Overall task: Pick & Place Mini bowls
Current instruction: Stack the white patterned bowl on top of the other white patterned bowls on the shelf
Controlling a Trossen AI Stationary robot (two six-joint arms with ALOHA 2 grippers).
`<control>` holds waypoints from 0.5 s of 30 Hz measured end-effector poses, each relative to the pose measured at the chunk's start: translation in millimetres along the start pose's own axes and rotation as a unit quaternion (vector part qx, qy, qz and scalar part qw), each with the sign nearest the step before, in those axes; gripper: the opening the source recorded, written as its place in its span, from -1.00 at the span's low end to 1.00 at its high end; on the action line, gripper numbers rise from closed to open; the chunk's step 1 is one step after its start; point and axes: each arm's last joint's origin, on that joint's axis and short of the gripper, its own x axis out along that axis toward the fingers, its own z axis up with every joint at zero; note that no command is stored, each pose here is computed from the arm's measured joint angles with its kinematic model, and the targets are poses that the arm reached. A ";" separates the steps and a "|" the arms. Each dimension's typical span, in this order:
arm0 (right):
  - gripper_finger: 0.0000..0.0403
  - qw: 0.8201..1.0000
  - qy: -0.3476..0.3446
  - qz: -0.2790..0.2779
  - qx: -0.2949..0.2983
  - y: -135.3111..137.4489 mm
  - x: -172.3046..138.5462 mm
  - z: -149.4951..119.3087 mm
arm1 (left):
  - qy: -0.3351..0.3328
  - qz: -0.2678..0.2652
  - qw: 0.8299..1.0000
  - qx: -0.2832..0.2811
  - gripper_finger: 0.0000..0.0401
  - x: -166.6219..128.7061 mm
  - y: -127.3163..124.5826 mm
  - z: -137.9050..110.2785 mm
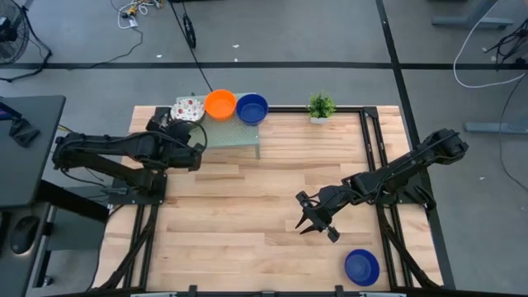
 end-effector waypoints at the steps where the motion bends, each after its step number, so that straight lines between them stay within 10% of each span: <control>1: -0.50 1.000 0.000 0.000 0.000 0.0 0.0 0.0 | 0.000 -0.001 1.000 0.000 -0.98 -0.3 -0.5 -0.1; 15: -0.50 1.000 0.004 0.003 -0.002 0.3 0.0 -0.9 | 0.007 0.003 1.000 0.019 -0.99 9.2 -8.1 -14.0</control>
